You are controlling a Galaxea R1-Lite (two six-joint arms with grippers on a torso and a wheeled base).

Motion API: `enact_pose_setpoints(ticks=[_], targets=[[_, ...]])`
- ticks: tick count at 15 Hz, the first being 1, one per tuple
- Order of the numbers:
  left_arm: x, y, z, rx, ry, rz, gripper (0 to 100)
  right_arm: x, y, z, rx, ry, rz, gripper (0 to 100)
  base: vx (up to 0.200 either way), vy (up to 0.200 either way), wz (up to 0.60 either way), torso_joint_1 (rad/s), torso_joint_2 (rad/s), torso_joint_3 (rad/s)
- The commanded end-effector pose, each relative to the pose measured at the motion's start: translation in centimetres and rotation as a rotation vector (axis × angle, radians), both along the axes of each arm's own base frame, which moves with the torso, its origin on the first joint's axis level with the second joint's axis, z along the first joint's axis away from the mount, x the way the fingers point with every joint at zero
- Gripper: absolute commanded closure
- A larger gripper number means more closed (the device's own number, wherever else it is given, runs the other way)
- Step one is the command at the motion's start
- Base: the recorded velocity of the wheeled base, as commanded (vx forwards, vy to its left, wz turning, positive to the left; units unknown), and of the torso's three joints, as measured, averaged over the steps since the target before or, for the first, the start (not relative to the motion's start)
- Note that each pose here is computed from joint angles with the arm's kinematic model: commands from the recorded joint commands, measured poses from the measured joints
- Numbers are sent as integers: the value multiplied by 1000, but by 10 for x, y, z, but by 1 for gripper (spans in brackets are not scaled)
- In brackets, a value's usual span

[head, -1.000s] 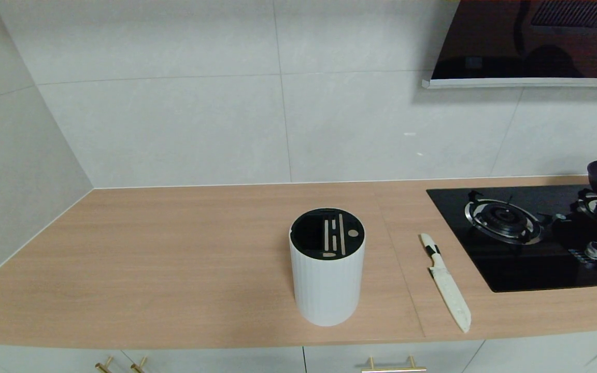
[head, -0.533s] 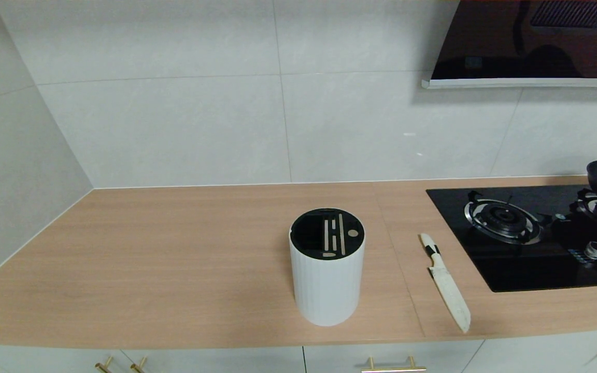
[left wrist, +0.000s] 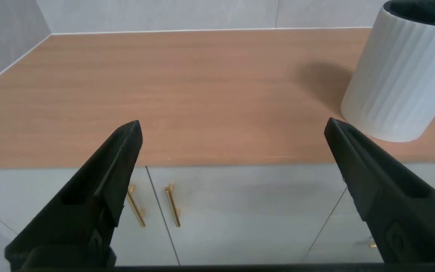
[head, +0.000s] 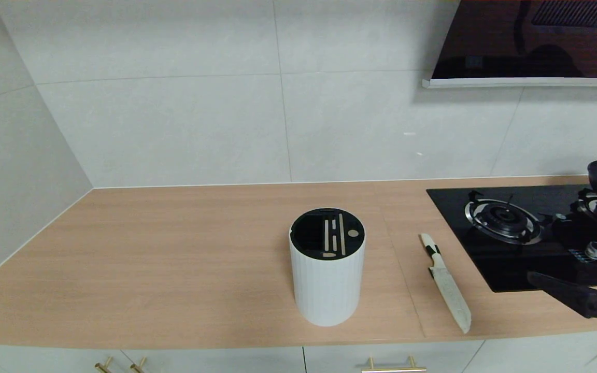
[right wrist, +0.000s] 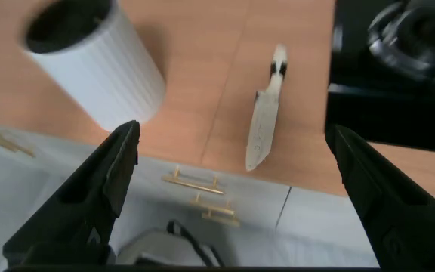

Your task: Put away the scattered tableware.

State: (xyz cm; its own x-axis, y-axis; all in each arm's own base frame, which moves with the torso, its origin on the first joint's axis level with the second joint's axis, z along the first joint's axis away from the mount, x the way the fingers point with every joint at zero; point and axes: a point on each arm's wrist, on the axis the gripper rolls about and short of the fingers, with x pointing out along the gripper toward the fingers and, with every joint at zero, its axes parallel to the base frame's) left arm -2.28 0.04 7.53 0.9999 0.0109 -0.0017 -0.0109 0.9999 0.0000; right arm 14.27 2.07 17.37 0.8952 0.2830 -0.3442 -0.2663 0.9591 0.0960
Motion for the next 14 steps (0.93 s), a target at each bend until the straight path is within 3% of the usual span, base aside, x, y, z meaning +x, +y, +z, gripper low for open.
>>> enact_pose_setpoints(ticks=[1, 7, 12, 14], targets=[[0, 0, 0, 0, 1, 0, 0, 64, 20, -38, -73, 133, 10, 0, 0, 0, 0, 0, 0, 0], [0, 0, 0, 0, 0, 0, 0, 133, 35, -67, -130, 155, -17, 0, 0, 0, 0, 0, 0, 0], [0, 0, 0, 0, 0, 0, 0, 152, 39, -90, -152, 218, -27, 0, 0, 0, 0, 0, 0, 0], [0, 0, 0, 2, 0, 0, 0, 166, 43, -111, -163, 232, -35, 0, 0, 0, 0, 0, 0, 0]])
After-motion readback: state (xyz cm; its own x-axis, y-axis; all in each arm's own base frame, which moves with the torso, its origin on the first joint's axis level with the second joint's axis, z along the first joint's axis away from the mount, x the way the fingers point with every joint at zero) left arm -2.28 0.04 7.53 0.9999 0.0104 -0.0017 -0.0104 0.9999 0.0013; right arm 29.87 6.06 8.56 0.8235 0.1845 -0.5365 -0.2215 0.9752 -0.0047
